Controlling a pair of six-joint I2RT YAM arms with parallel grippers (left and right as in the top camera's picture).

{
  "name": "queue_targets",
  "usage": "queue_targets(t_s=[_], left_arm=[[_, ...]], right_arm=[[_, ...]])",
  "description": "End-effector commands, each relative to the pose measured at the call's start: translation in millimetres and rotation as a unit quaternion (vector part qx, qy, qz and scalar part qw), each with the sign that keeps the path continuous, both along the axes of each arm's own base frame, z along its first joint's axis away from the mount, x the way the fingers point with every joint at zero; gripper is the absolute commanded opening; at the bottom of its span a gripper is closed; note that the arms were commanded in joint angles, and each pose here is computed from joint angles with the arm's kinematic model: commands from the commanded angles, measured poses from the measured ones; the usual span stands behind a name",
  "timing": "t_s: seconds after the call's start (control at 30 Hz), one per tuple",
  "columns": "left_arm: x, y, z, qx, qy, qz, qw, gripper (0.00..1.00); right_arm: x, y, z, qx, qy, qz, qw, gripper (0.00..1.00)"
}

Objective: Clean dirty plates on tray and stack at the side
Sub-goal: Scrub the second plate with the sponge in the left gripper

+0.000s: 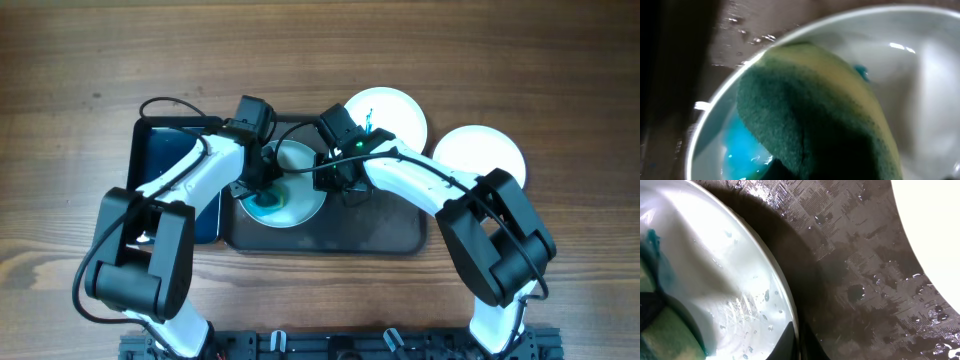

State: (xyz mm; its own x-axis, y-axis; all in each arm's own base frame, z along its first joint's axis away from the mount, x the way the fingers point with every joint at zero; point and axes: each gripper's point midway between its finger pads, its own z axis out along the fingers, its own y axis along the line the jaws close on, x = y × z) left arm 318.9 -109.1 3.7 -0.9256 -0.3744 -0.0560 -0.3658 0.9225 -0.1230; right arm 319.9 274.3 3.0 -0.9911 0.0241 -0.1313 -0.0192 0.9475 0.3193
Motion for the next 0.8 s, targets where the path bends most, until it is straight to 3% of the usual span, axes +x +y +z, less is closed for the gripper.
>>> queue_targets(t_s=[0.0, 0.13, 0.23, 0.33, 0.43, 0.5, 0.6, 0.7, 0.77], left_arm=[[-17, -49, -3, -0.128, 0.019, -0.121, 0.984, 0.04], [13, -57, 3, -0.140, -0.044, -0.118, 0.982, 0.04], [29, -21, -5, -0.046, -0.060, 0.007, 0.997, 0.04], [12, 25, -11, 0.069, -0.034, 0.108, 0.991, 0.04], [-9, 43, -12, 0.118, 0.000, 0.107, 0.987, 0.04], [-21, 33, -14, 0.093, 0.030, 0.080, 0.992, 0.04], [-32, -10, -13, -0.024, 0.062, -0.039, 0.997, 0.04], [-43, -52, -2, -0.144, 0.056, -0.177, 0.972, 0.04], [-44, -62, 3, -0.174, 0.046, -0.212, 0.961, 0.04]], right_arm=[[-1, -5, -16, -0.022, 0.009, -0.009, 1.000, 0.04], [-1, -5, -16, -0.022, 0.009, -0.010, 1.000, 0.04], [-1, -5, -16, -0.022, 0.009, -0.009, 1.000, 0.04], [-2, -6, -17, -0.024, 0.011, -0.009, 1.000, 0.04], [-3, -7, -17, -0.025, 0.012, -0.009, 1.000, 0.04], [-2, -6, -17, -0.023, 0.010, -0.009, 1.000, 0.04], [-2, -4, -16, -0.019, 0.010, -0.008, 1.000, 0.04], [-2, -4, -16, -0.019, 0.011, -0.008, 1.000, 0.04], [-2, -4, -16, -0.019, 0.011, -0.008, 1.000, 0.04]])
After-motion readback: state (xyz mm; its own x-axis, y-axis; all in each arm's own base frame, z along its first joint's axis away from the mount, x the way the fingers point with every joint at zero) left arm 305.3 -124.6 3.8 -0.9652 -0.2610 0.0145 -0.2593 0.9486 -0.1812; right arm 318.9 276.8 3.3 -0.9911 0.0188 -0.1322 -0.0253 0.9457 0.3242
